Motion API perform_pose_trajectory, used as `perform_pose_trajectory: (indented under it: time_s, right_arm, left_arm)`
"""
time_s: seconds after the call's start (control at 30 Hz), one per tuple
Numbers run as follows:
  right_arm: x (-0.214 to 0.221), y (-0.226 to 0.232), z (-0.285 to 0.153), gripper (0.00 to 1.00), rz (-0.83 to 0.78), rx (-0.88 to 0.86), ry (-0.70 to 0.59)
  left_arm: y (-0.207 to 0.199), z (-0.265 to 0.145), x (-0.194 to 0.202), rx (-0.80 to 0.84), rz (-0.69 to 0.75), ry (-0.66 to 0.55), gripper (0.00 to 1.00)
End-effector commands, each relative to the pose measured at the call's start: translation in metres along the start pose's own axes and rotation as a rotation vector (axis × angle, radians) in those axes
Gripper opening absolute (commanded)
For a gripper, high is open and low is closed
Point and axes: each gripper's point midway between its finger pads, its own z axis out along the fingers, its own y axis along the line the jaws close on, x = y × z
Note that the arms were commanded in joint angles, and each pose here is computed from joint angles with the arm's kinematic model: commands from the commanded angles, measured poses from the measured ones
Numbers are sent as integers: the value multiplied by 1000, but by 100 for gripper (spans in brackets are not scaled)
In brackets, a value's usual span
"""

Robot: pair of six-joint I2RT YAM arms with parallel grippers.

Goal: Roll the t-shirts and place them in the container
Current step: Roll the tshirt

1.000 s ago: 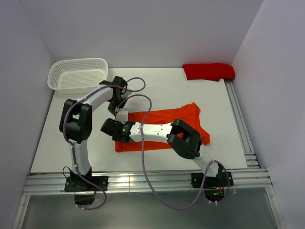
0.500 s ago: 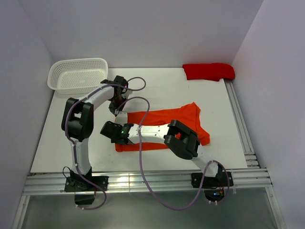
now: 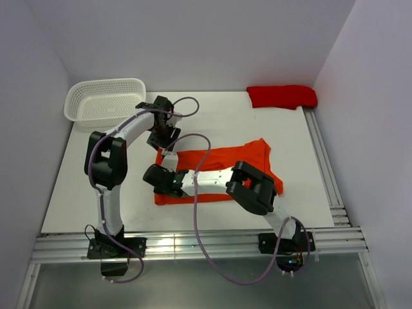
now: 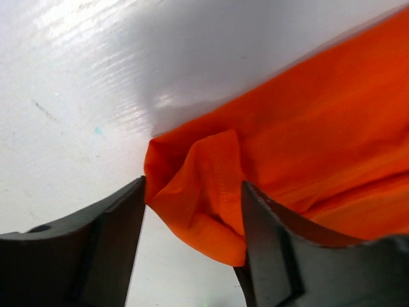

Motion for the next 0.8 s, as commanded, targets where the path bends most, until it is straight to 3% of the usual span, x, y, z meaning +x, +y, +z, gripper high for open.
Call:
perform_pose_trajectory:
  time_s: [0.0, 0.33, 0.6, 0.77]
  right_arm:
    - [32, -11, 6, 13, 92, -86, 120]
    - [19, -14, 5, 12, 424, -409, 145]
    - [29, -23, 6, 11, 591, -534, 201]
    - [32, -28, 8, 10, 610, -532, 213]
  left_arm:
    - [-14, -42, -31, 106, 27, -124, 68]
    - [0, -74, -26, 341, -7, -184, 72]
    - [11, -37, 22, 500, -57, -143, 71]
    - [1, -13, 29, 588, -85, -154, 71]
